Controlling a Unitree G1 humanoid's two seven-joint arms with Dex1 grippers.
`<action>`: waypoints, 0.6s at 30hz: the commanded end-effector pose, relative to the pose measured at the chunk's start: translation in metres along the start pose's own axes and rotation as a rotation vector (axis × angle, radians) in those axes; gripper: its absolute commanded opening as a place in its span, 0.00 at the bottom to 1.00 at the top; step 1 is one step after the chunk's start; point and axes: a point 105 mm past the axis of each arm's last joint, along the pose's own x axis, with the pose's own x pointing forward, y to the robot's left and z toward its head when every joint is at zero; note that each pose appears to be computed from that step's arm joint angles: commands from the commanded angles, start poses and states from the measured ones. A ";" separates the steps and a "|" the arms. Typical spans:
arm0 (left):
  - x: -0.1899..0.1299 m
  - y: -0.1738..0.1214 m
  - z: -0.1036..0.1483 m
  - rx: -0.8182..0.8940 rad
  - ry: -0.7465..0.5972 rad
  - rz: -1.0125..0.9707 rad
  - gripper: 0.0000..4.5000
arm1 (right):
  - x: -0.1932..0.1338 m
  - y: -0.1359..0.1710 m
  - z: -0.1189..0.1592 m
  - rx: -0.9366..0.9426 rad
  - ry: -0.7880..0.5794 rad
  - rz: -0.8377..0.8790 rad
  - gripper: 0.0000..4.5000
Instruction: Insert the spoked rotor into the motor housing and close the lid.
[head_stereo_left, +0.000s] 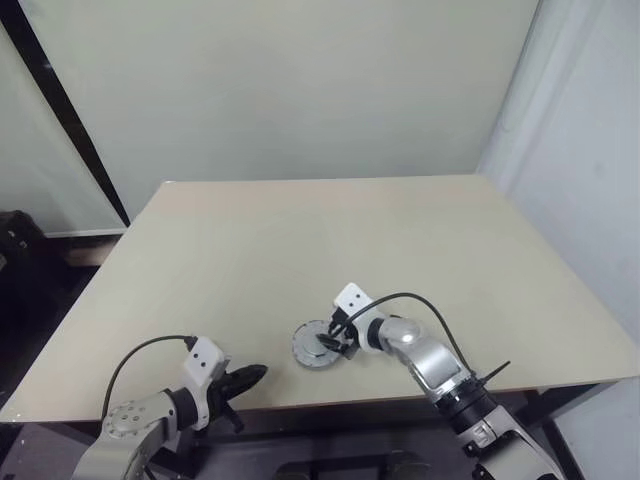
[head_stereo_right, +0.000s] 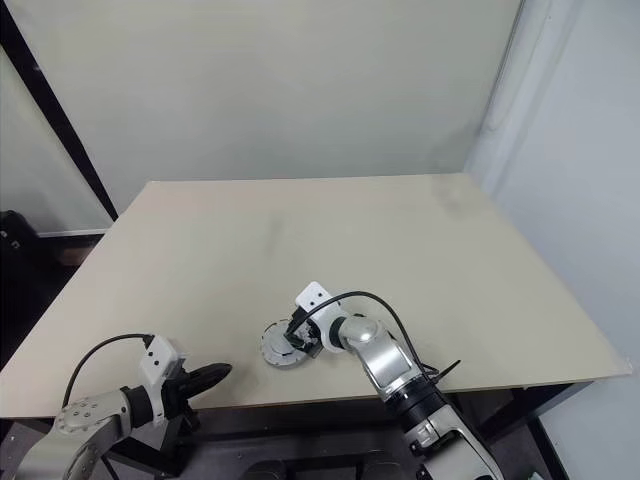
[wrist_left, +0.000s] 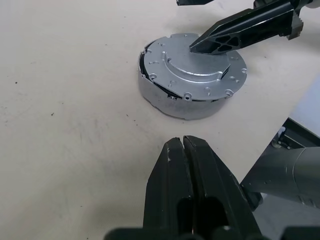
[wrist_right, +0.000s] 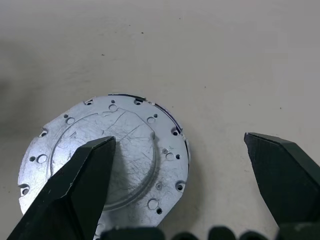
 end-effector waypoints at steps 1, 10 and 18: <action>0.001 -0.003 0.016 0.049 -0.036 -0.021 0.00 | -0.007 -0.011 0.025 0.004 -0.089 0.028 1.00; 0.004 -0.002 0.018 0.062 -0.036 -0.036 0.00 | -0.022 -0.007 0.031 -0.069 -0.079 0.321 1.00; 0.006 -0.006 0.019 0.071 -0.036 -0.053 0.00 | -0.017 -0.006 0.021 -0.165 -0.040 0.486 1.00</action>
